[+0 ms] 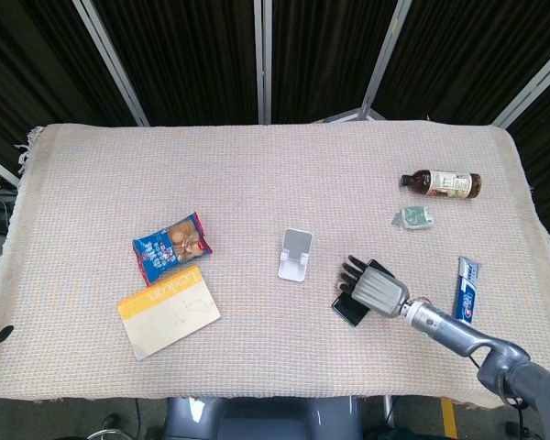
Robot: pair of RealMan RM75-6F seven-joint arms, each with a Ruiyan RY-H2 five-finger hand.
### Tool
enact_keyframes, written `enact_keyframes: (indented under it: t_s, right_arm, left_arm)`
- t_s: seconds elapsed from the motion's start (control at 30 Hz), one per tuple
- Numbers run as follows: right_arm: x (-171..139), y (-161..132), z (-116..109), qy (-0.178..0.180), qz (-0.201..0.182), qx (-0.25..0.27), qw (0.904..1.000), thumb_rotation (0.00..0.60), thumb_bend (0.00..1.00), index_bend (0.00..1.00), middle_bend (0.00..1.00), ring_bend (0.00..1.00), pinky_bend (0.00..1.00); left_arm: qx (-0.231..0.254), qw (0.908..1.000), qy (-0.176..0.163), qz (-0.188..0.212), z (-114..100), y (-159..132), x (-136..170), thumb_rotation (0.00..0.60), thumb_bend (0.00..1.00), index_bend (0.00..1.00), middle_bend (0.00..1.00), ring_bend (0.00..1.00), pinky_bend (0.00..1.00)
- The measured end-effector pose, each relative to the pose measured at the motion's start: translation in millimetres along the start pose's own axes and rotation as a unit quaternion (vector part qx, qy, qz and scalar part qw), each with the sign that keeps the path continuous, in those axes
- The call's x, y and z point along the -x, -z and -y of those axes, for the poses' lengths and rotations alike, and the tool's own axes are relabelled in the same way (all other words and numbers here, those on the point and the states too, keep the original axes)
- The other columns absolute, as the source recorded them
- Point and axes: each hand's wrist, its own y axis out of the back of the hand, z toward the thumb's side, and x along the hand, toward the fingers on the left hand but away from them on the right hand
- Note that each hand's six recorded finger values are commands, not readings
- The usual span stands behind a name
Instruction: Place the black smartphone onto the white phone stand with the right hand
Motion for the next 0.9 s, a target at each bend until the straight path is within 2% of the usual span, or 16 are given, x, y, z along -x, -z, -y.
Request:
enact_keyframes:
  t_s: [0.13, 0.2, 0.57, 0.77, 0.9]
  right_arm:
    - [2.9, -1.0, 2.2, 0.003, -0.005, -0.01, 0.9999, 0.6, 0.06, 0.51, 0.51, 0.37, 0.19]
    - [3.7, -0.6, 1.1, 0.009, -0.005, -0.01, 0.9999, 0.6, 0.1, 0.56, 0.56, 0.42, 0.19]
    - [-3.3, 5.5, -25.6, 0.089, -0.007, -0.028, 0.9956, 0.6, 0.11, 0.56, 0.57, 0.44, 0.22]
    - [-7.8, 9.0, -50.0, 0.128, -0.008, -0.075, 0.9889, 0.6, 0.12, 0.56, 0.58, 0.45, 0.24]
    - [-7.4, 11.3, -74.7, 0.161, 0.0, -0.127, 0.9787, 0.6, 0.12, 0.56, 0.57, 0.45, 0.24]
  left_arm:
    - [-0.001, 1.0, 0.002, -0.002, 1.5, -0.1, -0.9, 0.6, 0.0, 0.0, 0.0, 0.0, 0.0]
    - [-0.002, 1.0, 0.003, -0.003, 2.1, 0.2, -1.2, 0.6, 0.0, 0.0, 0.0, 0.0, 0.0]
    - [0.004, 1.0, 0.005, 0.002, 1.1, -0.9, -1.3, 0.6, 0.0, 0.0, 0.0, 0.0, 0.0]
    - [0.011, 0.9999, 0.002, 0.009, -2.9, -1.9, 1.9, 0.6, 0.0, 0.0, 0.0, 0.0, 0.0]
    - [0.016, 0.9998, -0.001, 0.012, -5.9, -1.6, 4.0, 0.6, 0.0, 0.0, 0.0, 0.0, 0.0]
